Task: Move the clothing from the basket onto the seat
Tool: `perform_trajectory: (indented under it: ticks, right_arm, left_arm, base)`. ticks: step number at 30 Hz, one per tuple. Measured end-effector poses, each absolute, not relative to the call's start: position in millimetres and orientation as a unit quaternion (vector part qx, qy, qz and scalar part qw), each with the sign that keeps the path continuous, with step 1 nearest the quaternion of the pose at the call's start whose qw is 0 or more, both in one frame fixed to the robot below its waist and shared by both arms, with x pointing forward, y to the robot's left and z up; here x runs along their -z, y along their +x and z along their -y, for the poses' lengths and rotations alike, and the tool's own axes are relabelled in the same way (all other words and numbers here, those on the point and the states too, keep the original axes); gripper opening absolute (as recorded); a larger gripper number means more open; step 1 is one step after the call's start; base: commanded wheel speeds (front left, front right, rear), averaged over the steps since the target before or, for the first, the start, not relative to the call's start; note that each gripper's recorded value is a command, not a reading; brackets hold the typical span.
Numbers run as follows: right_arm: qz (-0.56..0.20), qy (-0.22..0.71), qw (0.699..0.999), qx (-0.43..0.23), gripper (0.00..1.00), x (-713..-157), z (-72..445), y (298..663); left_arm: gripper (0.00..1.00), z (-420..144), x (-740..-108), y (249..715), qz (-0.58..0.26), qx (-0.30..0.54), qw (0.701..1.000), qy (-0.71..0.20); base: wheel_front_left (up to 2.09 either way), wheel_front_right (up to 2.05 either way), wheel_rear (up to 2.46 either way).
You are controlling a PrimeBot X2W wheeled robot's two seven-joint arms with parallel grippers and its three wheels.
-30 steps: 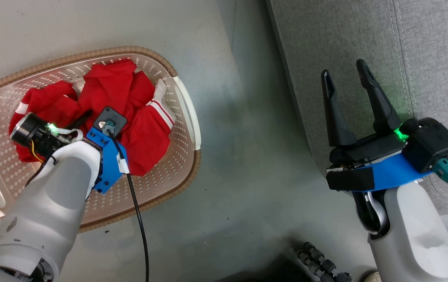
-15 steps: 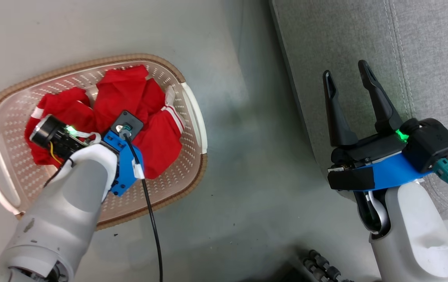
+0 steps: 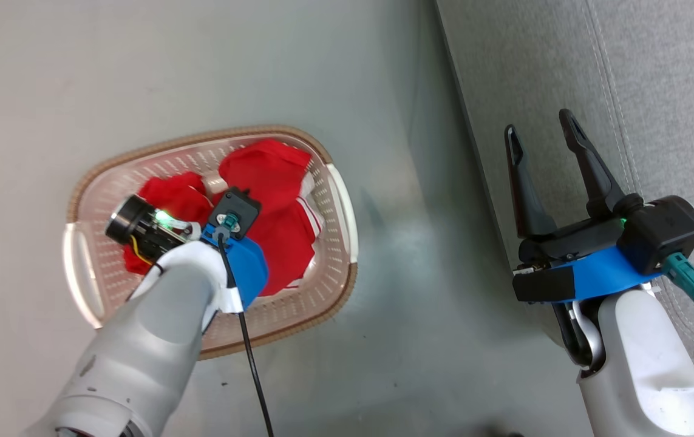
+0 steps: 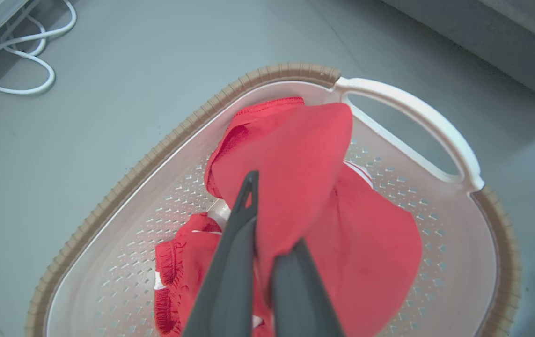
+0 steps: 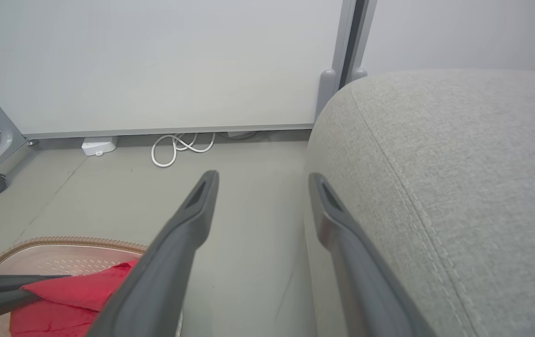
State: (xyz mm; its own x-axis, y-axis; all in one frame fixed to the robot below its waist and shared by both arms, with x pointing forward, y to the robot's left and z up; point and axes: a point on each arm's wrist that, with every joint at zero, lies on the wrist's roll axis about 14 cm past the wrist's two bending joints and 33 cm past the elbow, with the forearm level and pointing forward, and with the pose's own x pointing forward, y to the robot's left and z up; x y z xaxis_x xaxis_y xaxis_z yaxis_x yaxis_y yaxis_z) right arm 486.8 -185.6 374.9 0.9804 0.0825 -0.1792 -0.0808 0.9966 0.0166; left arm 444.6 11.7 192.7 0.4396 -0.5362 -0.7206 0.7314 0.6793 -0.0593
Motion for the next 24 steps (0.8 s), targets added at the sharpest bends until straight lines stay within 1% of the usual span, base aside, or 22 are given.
perform_trajectory:
  ticks: [5,9,14,21,24]
  right_arm:
    - [-0.076,0.005,0.996,-0.051,1.0,-390,177,484]
    - [-0.063,0.006,0.996,-0.058,1.0,-404,171,480]
    - [-0.051,0.007,0.996,-0.07,1.0,-419,162,472]
    - [-0.03,0.009,0.996,-0.085,1.0,-443,151,459]
    - [-0.021,0.011,0.996,-0.088,1.0,-453,149,452]
  left_arm:
    - [0.0,-9,-227,452,-0.337,0.36,0.863,0.105]
    - [0.0,-3,-265,466,-0.287,0.344,0.89,0.082]
    - [0.0,-10,-311,478,-0.23,0.319,0.917,0.063]
    - [0.0,-21,-387,493,-0.131,0.287,0.947,0.052]
    - [0.0,-24,-419,496,-0.089,0.277,0.955,0.053]
  base:
    - [0.0,0.0,0.0]
    - [0.0,0.0,0.0]
    - [0.0,0.0,0.0]
    - [0.0,0.0,0.0]
    - [0.0,0.0,0.0]
